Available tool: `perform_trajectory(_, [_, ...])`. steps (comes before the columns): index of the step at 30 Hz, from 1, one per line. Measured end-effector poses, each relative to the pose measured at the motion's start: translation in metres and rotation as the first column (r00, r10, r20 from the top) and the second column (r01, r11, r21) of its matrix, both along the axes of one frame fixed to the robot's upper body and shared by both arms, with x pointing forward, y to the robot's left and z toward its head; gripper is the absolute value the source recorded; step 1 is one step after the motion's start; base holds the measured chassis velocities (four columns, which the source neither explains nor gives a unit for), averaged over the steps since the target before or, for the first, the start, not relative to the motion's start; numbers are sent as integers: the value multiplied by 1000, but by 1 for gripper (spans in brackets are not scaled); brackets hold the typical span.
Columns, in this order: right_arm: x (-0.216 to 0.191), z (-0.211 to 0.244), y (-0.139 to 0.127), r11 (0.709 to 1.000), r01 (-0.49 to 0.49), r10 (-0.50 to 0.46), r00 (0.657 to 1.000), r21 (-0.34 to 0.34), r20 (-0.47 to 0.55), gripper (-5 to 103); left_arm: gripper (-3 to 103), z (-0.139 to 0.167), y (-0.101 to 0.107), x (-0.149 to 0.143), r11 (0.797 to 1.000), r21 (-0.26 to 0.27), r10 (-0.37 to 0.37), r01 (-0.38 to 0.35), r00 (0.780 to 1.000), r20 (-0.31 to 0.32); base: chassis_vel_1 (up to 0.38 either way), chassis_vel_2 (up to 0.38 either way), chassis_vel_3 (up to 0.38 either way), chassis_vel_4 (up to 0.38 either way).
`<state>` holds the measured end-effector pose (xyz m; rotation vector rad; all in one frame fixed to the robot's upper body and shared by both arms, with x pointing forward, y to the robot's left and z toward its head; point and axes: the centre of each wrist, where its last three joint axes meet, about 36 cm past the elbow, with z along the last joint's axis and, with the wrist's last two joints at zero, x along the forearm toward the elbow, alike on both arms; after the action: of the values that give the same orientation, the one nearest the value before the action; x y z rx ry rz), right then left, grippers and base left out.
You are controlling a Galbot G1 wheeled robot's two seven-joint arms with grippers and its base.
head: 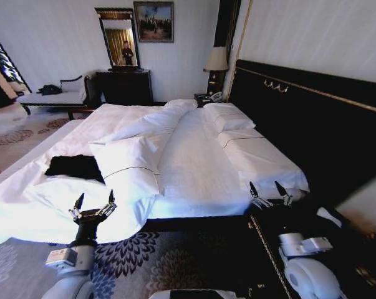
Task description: Fold the clothes on the bed.
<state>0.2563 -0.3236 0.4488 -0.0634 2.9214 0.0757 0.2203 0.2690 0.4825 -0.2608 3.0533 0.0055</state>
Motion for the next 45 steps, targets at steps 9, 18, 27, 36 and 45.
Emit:
perform_trajectory(9, [5,1,-6,999,23,-24,999,-34,-45,100,100,-6,0,3,1000,-5,18,-18,1000,-10,11,-20,-19,19])
perform_trajectory(18, [7,-2,-6,999,6,-8,998,-38,-60,100,100,-1,-8,-5,998,-49,-42,39,997,-59,-16,17,18,-17])
perform_trajectory(27, [17,1,-11,998,-39,36,998,-54,-53,100,100,12,-3,7,970,-95,-225,223,974,-10,-37,36,45,-46])
perform_trajectory(36, [22,3,-15,996,-65,62,997,-59,-53,100,100,14,-5,6,966,-83,-246,246,969,12,0,0,0,0])
perform_trajectory(45, [22,4,-16,998,-50,47,997,-46,-64,100,100,15,-10,1,967,-80,-241,241,971,14,0,0,0,0])
